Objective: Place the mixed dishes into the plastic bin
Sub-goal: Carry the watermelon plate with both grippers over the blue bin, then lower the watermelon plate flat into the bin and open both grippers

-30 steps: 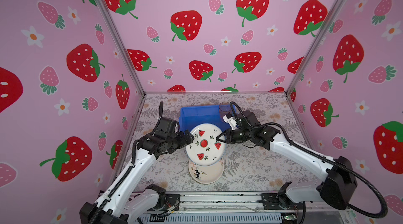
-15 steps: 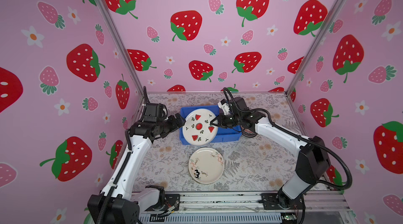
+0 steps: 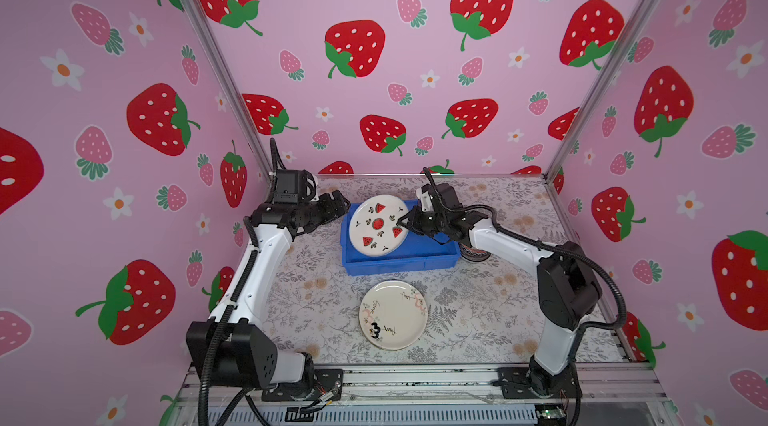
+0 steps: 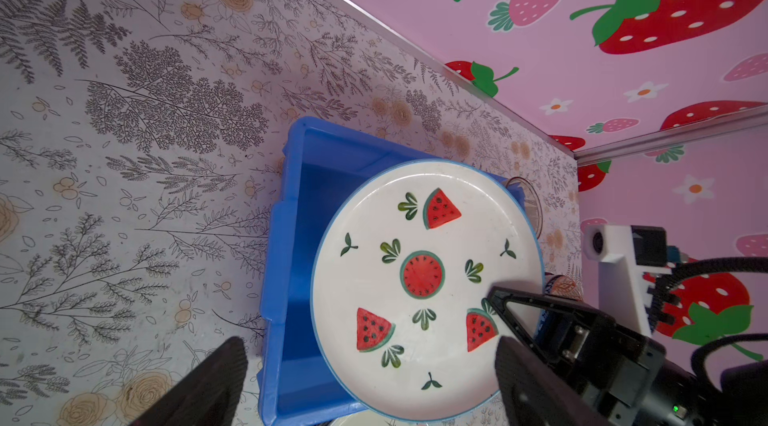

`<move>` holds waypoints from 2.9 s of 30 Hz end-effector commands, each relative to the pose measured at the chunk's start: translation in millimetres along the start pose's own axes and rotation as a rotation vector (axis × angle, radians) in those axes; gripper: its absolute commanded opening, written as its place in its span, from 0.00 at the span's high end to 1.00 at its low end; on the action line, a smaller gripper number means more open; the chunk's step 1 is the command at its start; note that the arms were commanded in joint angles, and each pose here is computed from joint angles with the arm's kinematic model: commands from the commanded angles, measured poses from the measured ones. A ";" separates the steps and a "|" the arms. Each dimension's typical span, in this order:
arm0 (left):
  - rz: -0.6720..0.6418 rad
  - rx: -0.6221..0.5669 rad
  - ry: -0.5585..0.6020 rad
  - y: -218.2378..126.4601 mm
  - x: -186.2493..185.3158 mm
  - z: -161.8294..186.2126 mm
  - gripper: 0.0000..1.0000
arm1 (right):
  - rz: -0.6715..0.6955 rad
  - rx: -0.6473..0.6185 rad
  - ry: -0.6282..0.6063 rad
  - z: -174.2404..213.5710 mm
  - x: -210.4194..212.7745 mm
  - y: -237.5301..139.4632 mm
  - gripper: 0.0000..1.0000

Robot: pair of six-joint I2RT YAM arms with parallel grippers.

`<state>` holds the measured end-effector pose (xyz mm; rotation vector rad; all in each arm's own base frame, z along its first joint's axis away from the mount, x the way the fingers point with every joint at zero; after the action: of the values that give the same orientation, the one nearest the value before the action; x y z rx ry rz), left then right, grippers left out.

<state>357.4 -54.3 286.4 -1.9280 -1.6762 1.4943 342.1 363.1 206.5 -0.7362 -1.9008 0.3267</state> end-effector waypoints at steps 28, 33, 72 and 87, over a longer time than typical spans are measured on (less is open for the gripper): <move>0.027 0.037 -0.017 45.7 19.4 -5.5 0.04 | -0.063 -0.074 0.032 -6.9 12.2 21.4 0.98; 0.013 0.055 -0.023 50.7 23.0 -2.6 0.04 | -0.057 -0.055 0.033 -1.6 6.8 27.8 0.98; 0.009 0.073 -0.024 55.1 24.0 0.3 0.04 | 0.075 0.005 -0.006 18.0 -27.5 56.6 0.49; 0.012 0.074 -0.025 54.4 23.6 0.5 0.04 | 0.175 0.051 -0.066 27.0 -39.3 69.3 0.34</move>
<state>389.6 -51.8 241.3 -1.9060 -1.6224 1.5496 354.2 387.1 129.2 -0.8689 -1.8621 0.4963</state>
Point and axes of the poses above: each gripper's point midway between its finger pads, its own y axis out along the fingers, its own x axis along the line the jaws close on, z = x × y, the point moved 5 cm from there along -y, back along the fingers, and after that the axes turned 4 degrees about -y, right-handed, at the moved point
